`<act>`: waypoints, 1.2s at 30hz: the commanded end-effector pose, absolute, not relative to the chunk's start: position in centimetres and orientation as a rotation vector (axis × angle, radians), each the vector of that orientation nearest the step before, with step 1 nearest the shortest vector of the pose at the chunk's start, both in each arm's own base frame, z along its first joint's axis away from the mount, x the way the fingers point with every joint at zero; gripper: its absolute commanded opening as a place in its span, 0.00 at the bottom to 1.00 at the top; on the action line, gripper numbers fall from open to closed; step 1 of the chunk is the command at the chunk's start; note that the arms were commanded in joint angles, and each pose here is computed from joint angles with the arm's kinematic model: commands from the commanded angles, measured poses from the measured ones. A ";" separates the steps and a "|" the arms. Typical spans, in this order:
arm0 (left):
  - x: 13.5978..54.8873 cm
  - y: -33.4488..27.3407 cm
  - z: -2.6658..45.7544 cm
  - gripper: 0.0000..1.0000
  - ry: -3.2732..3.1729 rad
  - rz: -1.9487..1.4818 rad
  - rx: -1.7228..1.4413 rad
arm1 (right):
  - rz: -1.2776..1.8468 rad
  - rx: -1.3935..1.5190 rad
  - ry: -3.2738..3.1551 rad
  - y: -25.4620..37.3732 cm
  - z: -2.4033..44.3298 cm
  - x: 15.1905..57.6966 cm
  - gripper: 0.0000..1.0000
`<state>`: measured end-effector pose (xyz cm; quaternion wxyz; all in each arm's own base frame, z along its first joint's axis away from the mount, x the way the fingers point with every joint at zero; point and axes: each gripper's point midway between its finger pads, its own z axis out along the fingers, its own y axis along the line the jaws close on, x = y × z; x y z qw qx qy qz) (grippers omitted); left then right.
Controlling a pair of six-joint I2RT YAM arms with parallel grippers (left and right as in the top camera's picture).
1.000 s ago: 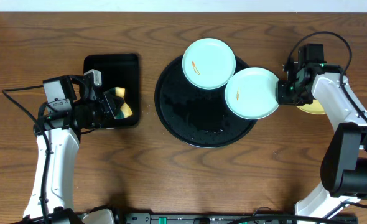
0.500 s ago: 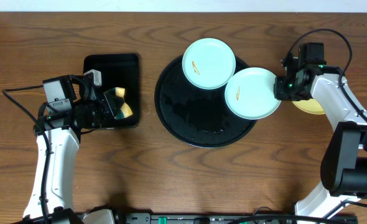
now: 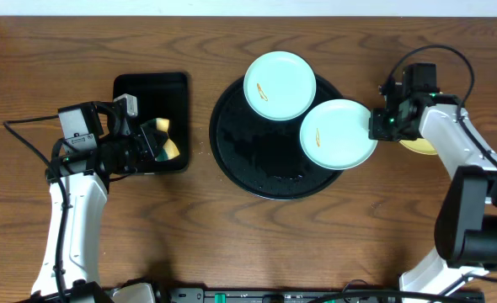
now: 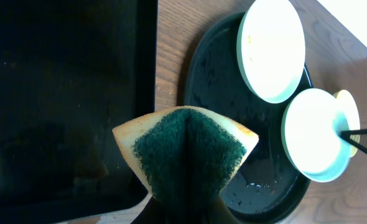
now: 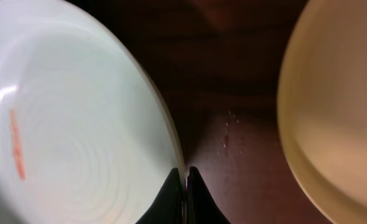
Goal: Clean dirty plates on tray and stack at the side
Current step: 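Release the yellow plate and move right gripper to the light-blue plate, then grasp the light-blue plate rim with the right gripper and tilt it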
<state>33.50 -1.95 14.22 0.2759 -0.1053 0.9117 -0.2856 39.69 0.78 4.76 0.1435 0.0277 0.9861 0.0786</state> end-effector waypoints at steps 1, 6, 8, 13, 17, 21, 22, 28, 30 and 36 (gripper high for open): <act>33.5 -1.9 14.1 0.08 2.449 -0.767 -0.266 | 0.207 0.066 2.677 0.9 12.4 40.2 0.01; 34.3 -1.7 14.6 0.08 2.410 -0.734 -0.196 | 0.075 0.056 2.612 2.6 16.6 38.3 0.01; 35.1 -1.5 15.2 0.07 2.367 -0.714 -0.168 | -0.072 0.075 2.619 3.4 16.6 37.5 0.01; 36.7 -2.2 17.7 0.08 2.254 -0.679 -0.065 | -0.274 0.077 2.595 5.8 14.8 36.1 0.01; 37.1 -4.3 19.7 0.08 2.191 -0.641 0.036 | -0.218 0.098 2.584 7.6 12.7 35.8 0.01; 36.5 -9.0 21.0 0.07 2.164 -0.597 0.174 | -0.039 0.080 2.649 9.2 9.3 34.7 0.01; 36.3 -10.5 21.1 0.07 2.161 -0.594 0.217 | -0.009 0.080 2.667 9.3 8.6 34.3 0.01; 35.0 -17.7 20.3 0.08 2.149 -0.612 0.416 | -0.001 0.059 2.684 9.3 8.2 33.9 0.01; 34.4 -20.5 19.3 0.08 2.148 -0.637 0.493 | 0.037 0.057 2.696 9.8 8.0 33.7 0.01; 33.1 -25.2 14.1 0.08 2.252 -0.675 0.612 | 0.068 0.059 2.715 10.1 7.4 33.2 0.01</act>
